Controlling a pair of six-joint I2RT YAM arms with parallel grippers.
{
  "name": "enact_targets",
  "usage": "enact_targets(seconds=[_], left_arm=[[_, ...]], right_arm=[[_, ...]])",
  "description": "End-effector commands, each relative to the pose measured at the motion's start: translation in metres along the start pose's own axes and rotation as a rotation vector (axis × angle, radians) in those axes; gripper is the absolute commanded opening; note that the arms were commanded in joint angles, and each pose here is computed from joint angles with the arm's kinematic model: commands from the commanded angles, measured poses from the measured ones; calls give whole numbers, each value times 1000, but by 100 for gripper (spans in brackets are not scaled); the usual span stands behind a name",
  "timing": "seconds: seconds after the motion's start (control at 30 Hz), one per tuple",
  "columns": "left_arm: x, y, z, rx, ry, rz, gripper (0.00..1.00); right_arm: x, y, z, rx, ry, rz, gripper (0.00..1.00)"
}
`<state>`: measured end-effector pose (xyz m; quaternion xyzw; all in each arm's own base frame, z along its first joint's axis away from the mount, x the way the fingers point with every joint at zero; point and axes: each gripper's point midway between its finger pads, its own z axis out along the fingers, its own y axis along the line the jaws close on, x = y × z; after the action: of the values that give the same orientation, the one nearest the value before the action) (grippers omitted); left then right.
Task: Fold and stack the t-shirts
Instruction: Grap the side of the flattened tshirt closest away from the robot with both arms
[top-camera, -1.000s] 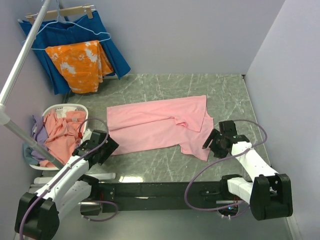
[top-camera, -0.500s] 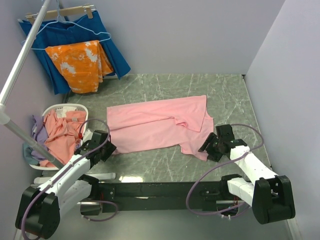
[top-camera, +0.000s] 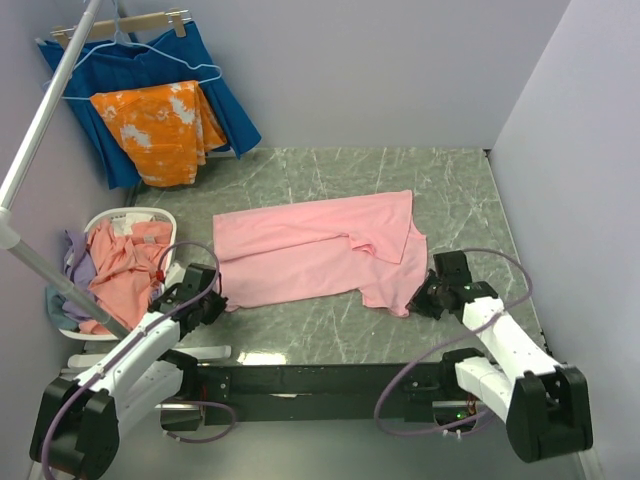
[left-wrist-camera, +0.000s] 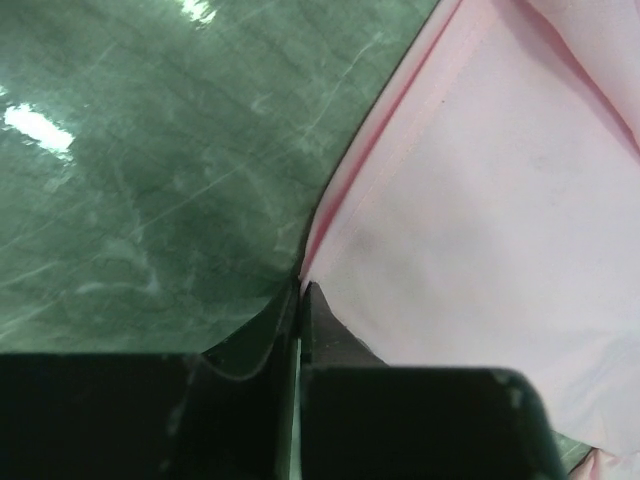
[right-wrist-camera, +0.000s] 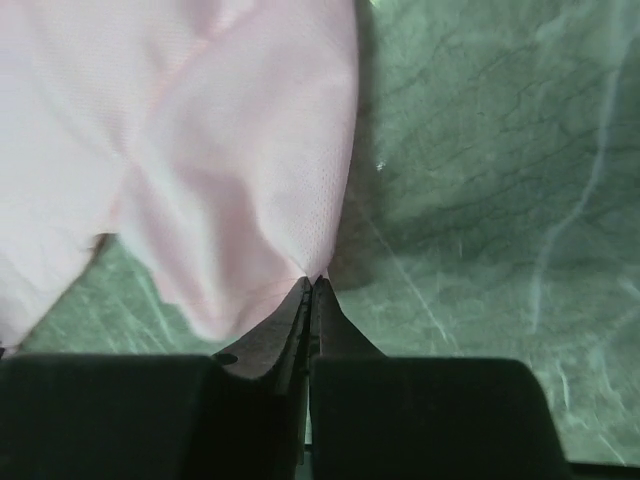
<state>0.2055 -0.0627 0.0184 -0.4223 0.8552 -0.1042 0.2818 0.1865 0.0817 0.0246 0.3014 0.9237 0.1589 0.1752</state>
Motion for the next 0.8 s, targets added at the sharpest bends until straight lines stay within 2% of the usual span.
enact_targets(seconds=[0.0, 0.37, 0.77], left_arm=[[-19, -12, -19, 9, -52, 11, 6], [-46, -36, -35, 30, -130, 36, 6], [-72, -66, -22, 3, -182, 93, 9]], right_arm=[[-36, 21, -33, -33, -162, -44, 0], [-83, 63, -55, -81, -265, -96, 0], [-142, 99, -51, -91, -322, -108, 0]])
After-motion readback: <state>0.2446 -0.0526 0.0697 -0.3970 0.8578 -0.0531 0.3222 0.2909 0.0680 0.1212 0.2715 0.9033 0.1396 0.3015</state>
